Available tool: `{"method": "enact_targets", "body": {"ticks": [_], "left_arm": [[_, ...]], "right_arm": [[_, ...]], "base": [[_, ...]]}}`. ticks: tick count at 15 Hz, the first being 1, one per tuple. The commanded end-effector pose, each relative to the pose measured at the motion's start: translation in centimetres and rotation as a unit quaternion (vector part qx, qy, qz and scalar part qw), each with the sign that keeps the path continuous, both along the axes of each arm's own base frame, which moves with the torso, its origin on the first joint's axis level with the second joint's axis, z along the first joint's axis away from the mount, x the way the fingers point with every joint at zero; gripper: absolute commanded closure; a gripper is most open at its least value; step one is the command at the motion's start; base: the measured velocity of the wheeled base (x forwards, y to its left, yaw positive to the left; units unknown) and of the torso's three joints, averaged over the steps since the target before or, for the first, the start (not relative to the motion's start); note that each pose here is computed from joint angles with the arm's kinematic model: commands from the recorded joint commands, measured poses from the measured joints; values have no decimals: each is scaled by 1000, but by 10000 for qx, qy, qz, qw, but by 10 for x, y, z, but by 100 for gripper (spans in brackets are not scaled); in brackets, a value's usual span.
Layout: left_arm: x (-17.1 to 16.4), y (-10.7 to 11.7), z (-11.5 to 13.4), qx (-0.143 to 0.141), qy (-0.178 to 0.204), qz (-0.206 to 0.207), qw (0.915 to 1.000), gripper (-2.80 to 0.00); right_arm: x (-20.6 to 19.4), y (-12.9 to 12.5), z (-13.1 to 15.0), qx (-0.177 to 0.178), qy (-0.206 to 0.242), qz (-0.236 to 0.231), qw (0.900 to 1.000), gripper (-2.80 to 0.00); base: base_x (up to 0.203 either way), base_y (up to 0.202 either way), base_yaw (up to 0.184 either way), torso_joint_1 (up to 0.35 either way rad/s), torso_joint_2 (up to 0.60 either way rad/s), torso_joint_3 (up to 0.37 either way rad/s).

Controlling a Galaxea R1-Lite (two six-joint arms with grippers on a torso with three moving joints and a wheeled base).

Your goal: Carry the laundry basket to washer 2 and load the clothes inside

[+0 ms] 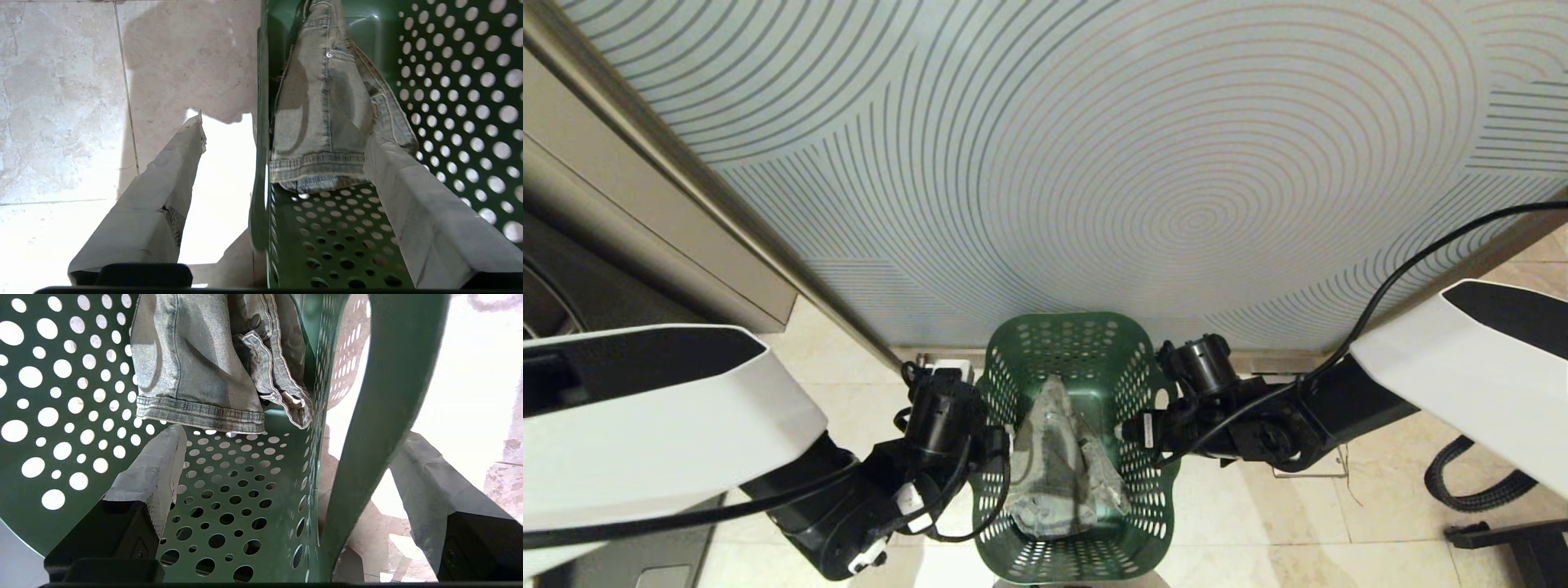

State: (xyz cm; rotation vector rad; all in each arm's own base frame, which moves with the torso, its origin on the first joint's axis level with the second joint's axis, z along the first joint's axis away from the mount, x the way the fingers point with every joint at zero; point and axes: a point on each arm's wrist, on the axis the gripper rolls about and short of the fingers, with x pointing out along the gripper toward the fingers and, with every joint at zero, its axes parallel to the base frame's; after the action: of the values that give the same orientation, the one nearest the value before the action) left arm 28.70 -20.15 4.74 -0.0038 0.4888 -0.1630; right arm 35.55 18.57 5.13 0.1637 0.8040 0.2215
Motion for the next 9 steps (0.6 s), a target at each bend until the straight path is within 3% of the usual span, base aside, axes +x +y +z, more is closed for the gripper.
{"method": "enact_targets", "body": {"ticks": [1, 9], "left_arm": [[8, -1, -14, 58, 76, 69, 9999, -280], [19, -6, -30, 58, 203, 0, 9998, -280]], "right_arm": [[-1, 0, -1, 1, 14, -12, 10000, -280], [1, 0, -4, 7, 5, -21, 10000, -280]], "base": [[0, 0, 0, 0, 0, 0], [0, 0, 0, 0, 0, 0]]}}
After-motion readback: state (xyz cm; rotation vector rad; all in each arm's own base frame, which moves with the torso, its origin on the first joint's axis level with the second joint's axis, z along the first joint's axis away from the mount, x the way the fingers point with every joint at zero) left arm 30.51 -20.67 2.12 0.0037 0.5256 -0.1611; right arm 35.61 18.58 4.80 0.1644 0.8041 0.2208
